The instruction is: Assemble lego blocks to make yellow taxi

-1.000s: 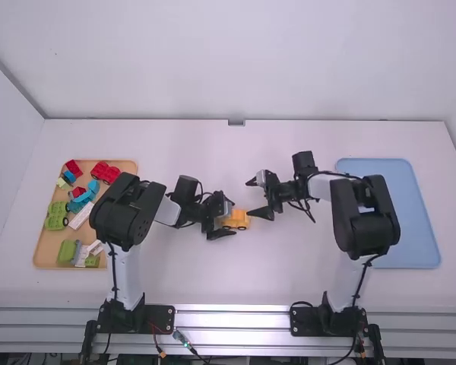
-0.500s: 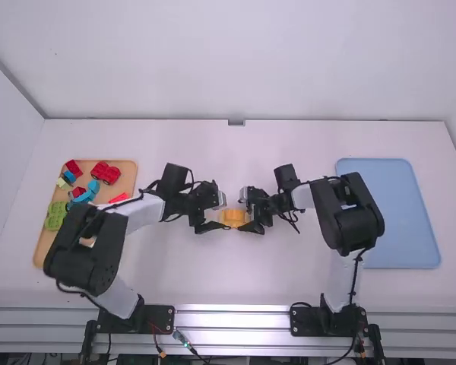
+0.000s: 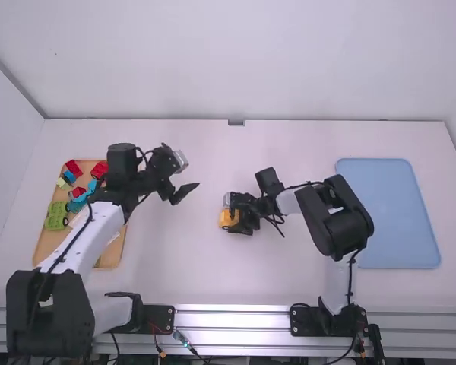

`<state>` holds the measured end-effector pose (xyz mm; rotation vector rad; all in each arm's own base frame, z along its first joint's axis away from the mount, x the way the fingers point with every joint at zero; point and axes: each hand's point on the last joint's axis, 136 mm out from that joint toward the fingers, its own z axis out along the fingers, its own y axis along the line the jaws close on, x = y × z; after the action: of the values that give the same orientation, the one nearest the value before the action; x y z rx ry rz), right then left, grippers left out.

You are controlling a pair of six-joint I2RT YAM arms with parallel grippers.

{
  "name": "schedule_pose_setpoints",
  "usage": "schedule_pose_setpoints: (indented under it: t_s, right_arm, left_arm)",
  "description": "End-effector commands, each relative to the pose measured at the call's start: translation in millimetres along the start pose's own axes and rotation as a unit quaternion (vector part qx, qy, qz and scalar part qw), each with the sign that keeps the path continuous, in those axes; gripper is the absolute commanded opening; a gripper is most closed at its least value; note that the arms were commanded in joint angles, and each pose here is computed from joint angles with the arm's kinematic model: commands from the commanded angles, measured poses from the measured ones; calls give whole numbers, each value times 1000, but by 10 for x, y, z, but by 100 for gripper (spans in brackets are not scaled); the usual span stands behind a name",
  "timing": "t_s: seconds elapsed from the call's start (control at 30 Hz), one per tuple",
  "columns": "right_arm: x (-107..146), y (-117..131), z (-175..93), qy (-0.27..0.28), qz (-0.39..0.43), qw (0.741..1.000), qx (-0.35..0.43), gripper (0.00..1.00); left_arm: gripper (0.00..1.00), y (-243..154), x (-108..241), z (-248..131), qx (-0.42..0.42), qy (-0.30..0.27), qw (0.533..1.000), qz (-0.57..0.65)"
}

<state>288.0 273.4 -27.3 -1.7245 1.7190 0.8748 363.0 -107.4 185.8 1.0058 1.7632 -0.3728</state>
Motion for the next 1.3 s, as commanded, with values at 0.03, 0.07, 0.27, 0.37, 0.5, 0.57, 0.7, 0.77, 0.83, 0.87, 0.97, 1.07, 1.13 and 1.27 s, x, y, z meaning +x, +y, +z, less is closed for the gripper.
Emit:
schedule_pose_setpoints:
  t_s: [0.03,0.07,0.27,0.37,0.5,0.57,0.7,0.77,0.83,0.87,0.97,1.07,1.13,1.27]
  right_arm:
    - [115,6,50,29,16,999,6,59]
    - [106,9,51,27,16,999,4,55]
    - [3,-160,-177,33,34,999,14,42]
    - [-34,-275,-454,50,33,998,22,38]
    - [81,-516,-962,96,62,991,66,45]
    - [229,-652,-1331,128,94,982,105,44]
    - [580,-886,-1985,154,174,954,190,42]
    - [778,-954,-2310,148,226,935,231,42]
    - [1109,-984,-2762,122,316,898,283,42]
    - [1154,-981,-2815,119,329,891,289,42]
    - [1540,-895,-3230,93,422,837,336,42]
    - [1915,-874,-3577,70,477,779,401,43]
    - [2125,-853,-3745,49,513,735,440,51]
    - [2421,-728,-3853,15,548,686,478,58]
  left_arm:
    - [99,243,-113,-169,-39,-23,996,-79]
    - [99,267,-109,-182,-42,-24,995,-82]
    - [99,320,-138,-188,-51,-31,996,-71]
    - [99,335,-170,-192,-53,-37,996,-65]
    - [99,384,-192,-213,-62,-43,995,-59]
    - [99,400,-229,-213,-66,-49,995,-51]
    - [99,440,-305,-225,-73,-62,995,-36]
    - [99,465,-329,-237,-77,-67,994,-33]
    - [99,503,-371,-249,-86,-73,993,-23]
    - [99,513,-374,-252,-89,-74,993,-22]
    - [99,579,-392,-254,-110,-72,991,-15]
    - [99,588,-419,-251,-113,-75,991,-9]
    - [99,591,-426,-251,-113,-77,990,-13]
    - [99,701,-417,-242,-130,-88,983,-92]
